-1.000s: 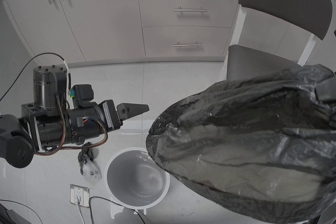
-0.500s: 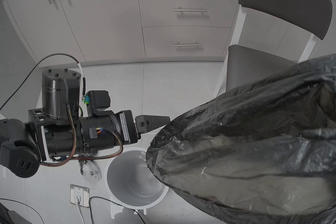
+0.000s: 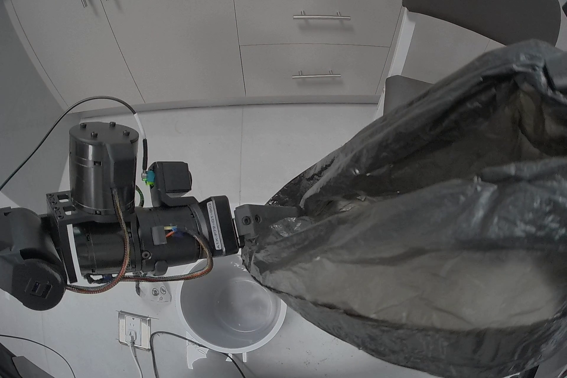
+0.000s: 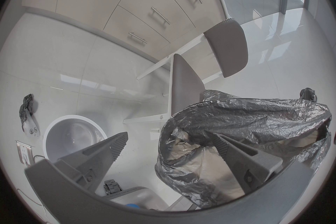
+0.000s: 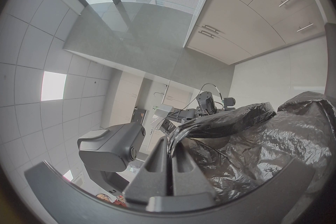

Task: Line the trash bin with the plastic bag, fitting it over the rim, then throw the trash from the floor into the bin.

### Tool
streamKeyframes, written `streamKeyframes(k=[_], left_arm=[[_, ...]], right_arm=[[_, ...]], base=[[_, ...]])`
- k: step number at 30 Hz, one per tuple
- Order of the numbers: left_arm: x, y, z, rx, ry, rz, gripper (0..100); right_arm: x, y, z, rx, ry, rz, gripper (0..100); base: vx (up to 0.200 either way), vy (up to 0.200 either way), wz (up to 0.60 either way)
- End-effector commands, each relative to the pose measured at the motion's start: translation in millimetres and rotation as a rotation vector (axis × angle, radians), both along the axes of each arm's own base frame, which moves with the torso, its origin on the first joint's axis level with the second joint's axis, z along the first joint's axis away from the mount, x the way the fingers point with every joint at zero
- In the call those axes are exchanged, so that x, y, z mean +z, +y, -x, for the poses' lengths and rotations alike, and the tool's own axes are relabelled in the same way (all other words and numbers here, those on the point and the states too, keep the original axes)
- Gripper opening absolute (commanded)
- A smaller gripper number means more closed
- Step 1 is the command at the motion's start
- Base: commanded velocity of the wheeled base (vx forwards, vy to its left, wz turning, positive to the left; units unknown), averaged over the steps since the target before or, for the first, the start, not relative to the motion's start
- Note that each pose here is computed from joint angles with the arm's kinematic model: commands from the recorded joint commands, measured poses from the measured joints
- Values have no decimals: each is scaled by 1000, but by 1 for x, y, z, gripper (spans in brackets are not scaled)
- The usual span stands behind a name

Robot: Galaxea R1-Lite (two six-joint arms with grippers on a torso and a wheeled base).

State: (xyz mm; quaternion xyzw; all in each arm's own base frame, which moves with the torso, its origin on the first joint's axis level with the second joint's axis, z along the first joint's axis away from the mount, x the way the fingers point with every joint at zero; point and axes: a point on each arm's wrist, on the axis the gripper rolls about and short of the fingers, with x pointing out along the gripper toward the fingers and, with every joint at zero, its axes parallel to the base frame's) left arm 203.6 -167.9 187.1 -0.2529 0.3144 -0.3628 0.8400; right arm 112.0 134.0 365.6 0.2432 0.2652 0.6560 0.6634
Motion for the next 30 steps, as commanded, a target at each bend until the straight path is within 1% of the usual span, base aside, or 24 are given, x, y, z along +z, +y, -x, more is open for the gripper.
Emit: streamKeyframes(k=[1, 3, 4, 6, 10, 21, 25, 27, 28, 30], left_arm=[[1, 0, 1, -5, -1, 4, 100], [1, 0, 1, -7, -1, 5, 100], [1, 0, 2, -8, -2, 6, 100], [1, 0, 2, -7, 1, 6, 100], [1, 1, 4, -10, 3, 6, 100], [-6, -1, 1, -79, 40, 10, 100], [-13, -4, -8, -101, 61, 8, 100], [-14, -5, -9, -123, 66, 18, 100], [-15, -6, -10, -152, 64, 37, 100], [-15, -8, -11, -161, 51, 50, 100]], right_arm=[[3, 2, -2, -2, -23, -1, 0], [4, 1, -3, -4, -36, -3, 0], [5, 0, -4, -15, -63, -5, 0], [7, -1, -5, -23, -84, -9, 0], [10, -3, -8, -45, -93, -16, 0], [13, -4, -9, -53, -118, -23, 0], [15, -6, -6, -42, -124, -30, 0], [16, -6, -4, -39, -126, -33, 0], [16, -7, -3, -38, -129, -35, 0], [16, -7, -3, -36, -129, -35, 0]], base=[[0, 0, 0], [0, 0, 0], [0, 0, 0], [0, 0, 0], [0, 0, 0], [0, 0, 0], [0, 0, 0], [0, 0, 0], [0, 0, 0], [0, 0, 0]])
